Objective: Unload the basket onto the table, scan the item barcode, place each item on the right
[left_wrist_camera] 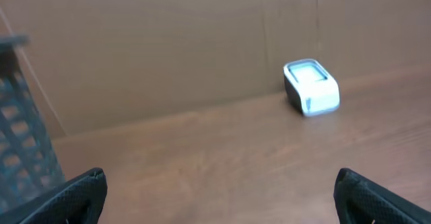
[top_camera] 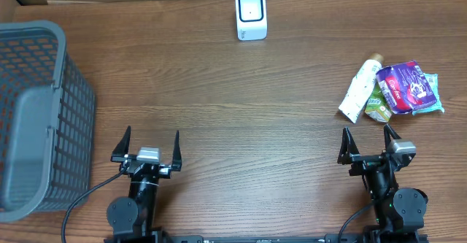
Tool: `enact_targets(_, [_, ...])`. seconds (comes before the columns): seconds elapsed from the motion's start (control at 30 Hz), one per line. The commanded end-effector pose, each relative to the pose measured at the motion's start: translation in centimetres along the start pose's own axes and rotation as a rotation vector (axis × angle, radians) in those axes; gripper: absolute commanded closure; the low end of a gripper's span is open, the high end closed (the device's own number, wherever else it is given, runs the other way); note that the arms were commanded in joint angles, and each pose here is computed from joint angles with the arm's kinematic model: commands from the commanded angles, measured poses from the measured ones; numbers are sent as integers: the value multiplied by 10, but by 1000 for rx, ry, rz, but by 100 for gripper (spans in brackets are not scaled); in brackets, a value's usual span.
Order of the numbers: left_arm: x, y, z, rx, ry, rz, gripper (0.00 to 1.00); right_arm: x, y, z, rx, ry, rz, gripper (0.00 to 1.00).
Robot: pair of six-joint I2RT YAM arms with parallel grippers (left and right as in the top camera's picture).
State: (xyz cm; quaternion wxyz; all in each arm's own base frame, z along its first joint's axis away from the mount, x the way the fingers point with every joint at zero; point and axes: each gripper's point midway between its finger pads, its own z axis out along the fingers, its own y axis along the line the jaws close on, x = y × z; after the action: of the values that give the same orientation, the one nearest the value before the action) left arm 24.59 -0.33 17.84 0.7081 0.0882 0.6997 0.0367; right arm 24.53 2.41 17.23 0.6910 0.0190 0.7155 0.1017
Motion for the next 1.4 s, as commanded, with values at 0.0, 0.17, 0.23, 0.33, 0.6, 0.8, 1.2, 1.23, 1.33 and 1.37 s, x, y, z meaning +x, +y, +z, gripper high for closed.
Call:
enact_targets(0.0, [17,-4,-1,14,61,11,0,2,1,0,-3,-4,0,0])
enact_targets(0.17, [17,-4,-1,15,60,-6,1,2,1,0,-3,-4,0,0])
enact_targets(0.23, [17,-4,-1,17,59,-12,0,2,1,0,-3,-4,0,0])
enact_targets(0.33, [17,-4,-1,15,59,-12,0,2,1,0,-3,-4,0,0])
enact_targets(0.6, [17,-4,-1,16,59,-12,1,2,1,0,-3,-4,0,0])
enact_targets(0.8, [17,-4,-1,16,59,-12,1,2,1,0,-3,-4,0,0])
enact_targets(1.2, [17,-4,-1,16,59,-12,1,2,1,0,-3,-4,0,0])
enact_targets(1.23, [17,-4,-1,16,59,-12,0,2,1,0,-3,-4,0,0])
enact_targets(1.33, [17,-4,-1,16,59,-12,0,2,1,0,-3,-4,0,0])
enact_targets(1.37, [17,-4,-1,16,59,-12,0,2,1,0,-3,-4,0,0])
